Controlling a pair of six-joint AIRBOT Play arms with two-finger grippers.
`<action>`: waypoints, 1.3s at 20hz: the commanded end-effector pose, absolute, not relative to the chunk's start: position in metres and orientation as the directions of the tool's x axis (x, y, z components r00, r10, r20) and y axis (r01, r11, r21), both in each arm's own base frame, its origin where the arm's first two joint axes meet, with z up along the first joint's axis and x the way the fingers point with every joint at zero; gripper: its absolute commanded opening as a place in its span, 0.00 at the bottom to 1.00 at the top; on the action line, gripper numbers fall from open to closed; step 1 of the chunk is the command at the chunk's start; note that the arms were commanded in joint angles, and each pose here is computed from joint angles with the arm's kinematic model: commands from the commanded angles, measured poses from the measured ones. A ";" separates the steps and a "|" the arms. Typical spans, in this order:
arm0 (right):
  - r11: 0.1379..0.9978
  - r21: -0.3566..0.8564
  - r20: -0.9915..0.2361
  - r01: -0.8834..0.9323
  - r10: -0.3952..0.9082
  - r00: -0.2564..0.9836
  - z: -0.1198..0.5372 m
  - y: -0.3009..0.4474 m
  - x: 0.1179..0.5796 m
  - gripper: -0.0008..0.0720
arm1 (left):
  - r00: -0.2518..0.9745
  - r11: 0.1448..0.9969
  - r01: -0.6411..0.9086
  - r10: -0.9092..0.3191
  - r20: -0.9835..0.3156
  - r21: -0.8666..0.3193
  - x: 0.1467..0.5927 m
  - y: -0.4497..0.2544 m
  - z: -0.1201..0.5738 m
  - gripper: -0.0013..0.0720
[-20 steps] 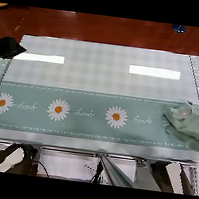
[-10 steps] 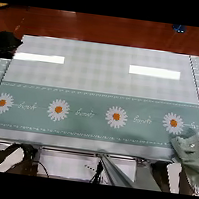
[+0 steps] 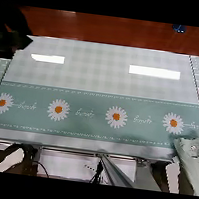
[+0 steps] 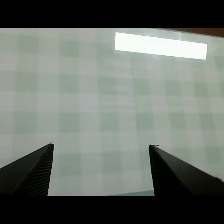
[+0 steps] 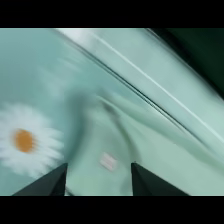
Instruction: Fold the shirts.
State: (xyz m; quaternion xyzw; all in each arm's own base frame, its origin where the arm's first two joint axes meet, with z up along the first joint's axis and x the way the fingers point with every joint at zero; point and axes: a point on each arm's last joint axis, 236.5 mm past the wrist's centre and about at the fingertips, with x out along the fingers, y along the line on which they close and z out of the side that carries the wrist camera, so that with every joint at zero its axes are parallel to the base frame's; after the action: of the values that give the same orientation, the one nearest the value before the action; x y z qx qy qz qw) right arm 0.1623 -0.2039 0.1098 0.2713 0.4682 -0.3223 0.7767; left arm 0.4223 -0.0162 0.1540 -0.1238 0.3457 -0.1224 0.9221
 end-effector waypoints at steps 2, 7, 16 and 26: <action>0.895 0.340 -0.743 0.288 0.069 0.665 0.125 -0.109 0.317 0.65 | 0.621 0.907 0.333 -0.416 -0.664 -0.257 0.415 -0.099 0.130 0.99; 0.988 0.100 -0.865 -0.120 0.146 0.479 0.069 0.006 0.350 0.85 | 0.524 0.923 0.374 -0.132 -0.842 0.088 0.376 -0.137 0.083 0.99; 0.965 -0.019 -0.903 -0.261 0.095 0.419 0.060 0.045 0.337 0.84 | 0.372 0.916 0.391 -0.071 -0.926 0.087 0.340 -0.145 0.053 0.99; 0.965 -0.019 -0.903 -0.261 0.095 0.419 0.060 0.045 0.337 0.84 | 0.372 0.916 0.391 -0.072 -0.925 0.087 0.341 -0.145 0.053 0.99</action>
State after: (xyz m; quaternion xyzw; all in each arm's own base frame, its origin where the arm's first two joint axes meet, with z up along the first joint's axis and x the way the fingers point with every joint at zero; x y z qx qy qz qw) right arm 0.3371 0.0445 0.0600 -0.0782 0.5281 0.1056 0.8389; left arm 0.3408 -0.1455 0.0537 0.1475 0.5412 -0.1429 0.8155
